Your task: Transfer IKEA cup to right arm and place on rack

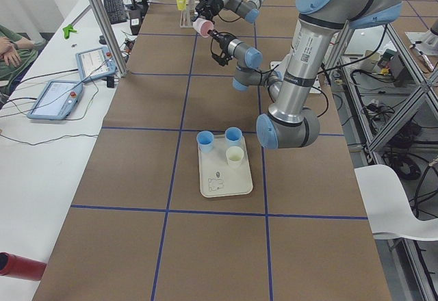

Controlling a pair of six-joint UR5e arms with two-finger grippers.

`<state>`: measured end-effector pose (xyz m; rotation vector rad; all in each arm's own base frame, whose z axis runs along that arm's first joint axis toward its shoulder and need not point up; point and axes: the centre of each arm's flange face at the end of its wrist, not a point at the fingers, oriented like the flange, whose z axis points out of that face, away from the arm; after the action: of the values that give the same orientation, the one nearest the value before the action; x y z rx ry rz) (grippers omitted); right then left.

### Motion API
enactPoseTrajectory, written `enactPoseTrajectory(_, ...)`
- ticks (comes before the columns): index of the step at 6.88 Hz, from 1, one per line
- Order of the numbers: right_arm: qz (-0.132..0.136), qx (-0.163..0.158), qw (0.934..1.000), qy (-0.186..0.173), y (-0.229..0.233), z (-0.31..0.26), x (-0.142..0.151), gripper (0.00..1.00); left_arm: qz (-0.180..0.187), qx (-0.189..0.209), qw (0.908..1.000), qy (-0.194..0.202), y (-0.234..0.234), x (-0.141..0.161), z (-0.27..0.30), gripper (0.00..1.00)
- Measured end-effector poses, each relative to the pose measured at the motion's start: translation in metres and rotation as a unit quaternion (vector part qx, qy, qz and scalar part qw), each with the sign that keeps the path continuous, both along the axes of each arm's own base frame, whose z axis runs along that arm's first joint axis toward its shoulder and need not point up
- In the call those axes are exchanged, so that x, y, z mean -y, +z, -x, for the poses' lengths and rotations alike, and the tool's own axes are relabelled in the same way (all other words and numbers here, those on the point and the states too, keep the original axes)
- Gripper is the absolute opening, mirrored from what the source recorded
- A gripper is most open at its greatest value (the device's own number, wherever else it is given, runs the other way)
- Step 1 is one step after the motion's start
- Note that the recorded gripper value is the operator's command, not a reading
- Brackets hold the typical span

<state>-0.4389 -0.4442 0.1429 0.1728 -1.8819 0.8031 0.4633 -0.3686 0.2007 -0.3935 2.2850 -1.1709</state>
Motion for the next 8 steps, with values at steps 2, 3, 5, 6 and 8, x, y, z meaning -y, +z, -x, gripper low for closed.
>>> enactPoseTrajectory(2, -0.01, 0.016, 0.9998, 0.002, 0.019, 0.006, 0.006, 0.0, -0.003, -0.009, 1.0, 0.0, -0.005, -0.001, 0.004, 1.0)
enactPoseTrajectory(3, -0.015, 0.025, 0.9996, 0.004, 0.029, 0.007, 0.01, 0.0, -0.004, -0.012, 0.9999, -0.001, -0.007, 0.0, 0.006, 1.0)
enactPoseTrajectory(5, -0.018, 0.03, 0.9993, 0.016, 0.035, -0.003, 0.022, 0.0, -0.004, -0.012, 0.9999, -0.003, -0.006, 0.001, 0.008, 1.0)
enactPoseTrajectory(6, -0.019, 0.027, 0.9991, 0.028, 0.036, -0.014, 0.033, 0.0, -0.004, -0.01, 0.9999, -0.005, -0.004, 0.002, 0.009, 1.0)
enactPoseTrajectory(8, -0.022, -0.002, 0.9977, 0.064, 0.041, -0.042, 0.063, 0.0, -0.019, 0.019, 0.9993, -0.024, 0.005, 0.007, 0.014, 1.0)
